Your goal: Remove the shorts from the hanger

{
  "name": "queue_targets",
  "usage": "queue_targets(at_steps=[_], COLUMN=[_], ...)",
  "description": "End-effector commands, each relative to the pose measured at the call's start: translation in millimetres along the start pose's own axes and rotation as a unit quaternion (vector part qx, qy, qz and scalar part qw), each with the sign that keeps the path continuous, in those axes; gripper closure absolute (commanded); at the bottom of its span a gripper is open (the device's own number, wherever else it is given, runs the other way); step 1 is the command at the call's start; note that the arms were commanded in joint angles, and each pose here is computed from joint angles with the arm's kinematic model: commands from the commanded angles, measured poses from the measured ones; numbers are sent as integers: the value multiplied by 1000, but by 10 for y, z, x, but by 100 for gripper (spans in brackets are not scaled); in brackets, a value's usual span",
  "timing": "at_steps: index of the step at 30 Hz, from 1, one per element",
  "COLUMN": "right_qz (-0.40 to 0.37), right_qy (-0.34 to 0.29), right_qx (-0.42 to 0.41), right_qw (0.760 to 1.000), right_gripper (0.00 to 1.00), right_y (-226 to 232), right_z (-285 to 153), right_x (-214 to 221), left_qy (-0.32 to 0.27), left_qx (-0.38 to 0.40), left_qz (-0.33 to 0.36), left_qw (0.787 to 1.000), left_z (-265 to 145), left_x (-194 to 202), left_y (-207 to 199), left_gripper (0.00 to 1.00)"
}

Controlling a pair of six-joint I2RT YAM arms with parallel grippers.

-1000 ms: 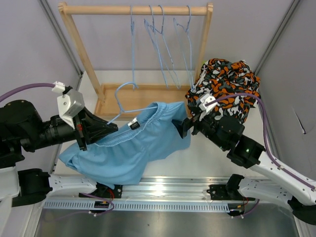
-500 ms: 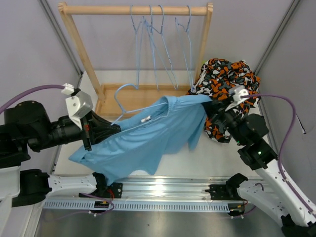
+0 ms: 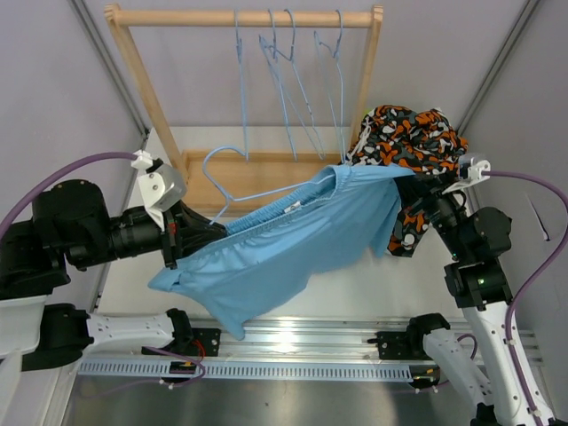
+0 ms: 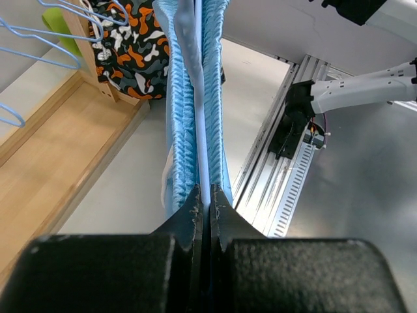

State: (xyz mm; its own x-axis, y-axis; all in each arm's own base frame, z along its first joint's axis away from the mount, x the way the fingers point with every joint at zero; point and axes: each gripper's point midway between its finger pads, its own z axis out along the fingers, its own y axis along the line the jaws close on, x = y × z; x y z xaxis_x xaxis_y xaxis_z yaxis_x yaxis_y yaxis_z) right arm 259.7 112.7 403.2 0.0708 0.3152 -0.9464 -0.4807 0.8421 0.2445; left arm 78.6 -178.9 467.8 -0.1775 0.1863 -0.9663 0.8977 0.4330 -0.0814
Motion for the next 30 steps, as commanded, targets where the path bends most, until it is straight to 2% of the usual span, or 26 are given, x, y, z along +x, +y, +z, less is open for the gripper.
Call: queue_targets(at_steps=[1, 6, 13, 20, 25, 30], right_qz=[26, 39, 50, 74, 53, 10], right_qy=[-28, -29, -13, 7, 46, 83], right_qx=[117, 134, 116, 59, -74, -145], right_qw=[992, 990, 992, 996, 995, 986], right_gripper=[100, 100, 100, 100, 100, 100], right_y=[-528, -619, -549, -293, 370, 887], right_z=[-14, -33, -96, -202, -232, -209], right_x=[-101, -79, 70, 256, 307, 320], left_qy=[-56, -62, -63, -71, -69, -57], left_qx=[2, -19, -37, -66, -105, -151], left_qz=[-7, -9, -3, 6, 9, 9], left_qw=[998, 998, 997, 995, 992, 987], left_z=[-379, -433, -361, -175, 197, 593], left_x=[-129, -129, -201, -397, -473, -534], left_y=[-12, 62, 125, 223, 358, 514], left_gripper=[100, 100, 100, 100, 100, 100])
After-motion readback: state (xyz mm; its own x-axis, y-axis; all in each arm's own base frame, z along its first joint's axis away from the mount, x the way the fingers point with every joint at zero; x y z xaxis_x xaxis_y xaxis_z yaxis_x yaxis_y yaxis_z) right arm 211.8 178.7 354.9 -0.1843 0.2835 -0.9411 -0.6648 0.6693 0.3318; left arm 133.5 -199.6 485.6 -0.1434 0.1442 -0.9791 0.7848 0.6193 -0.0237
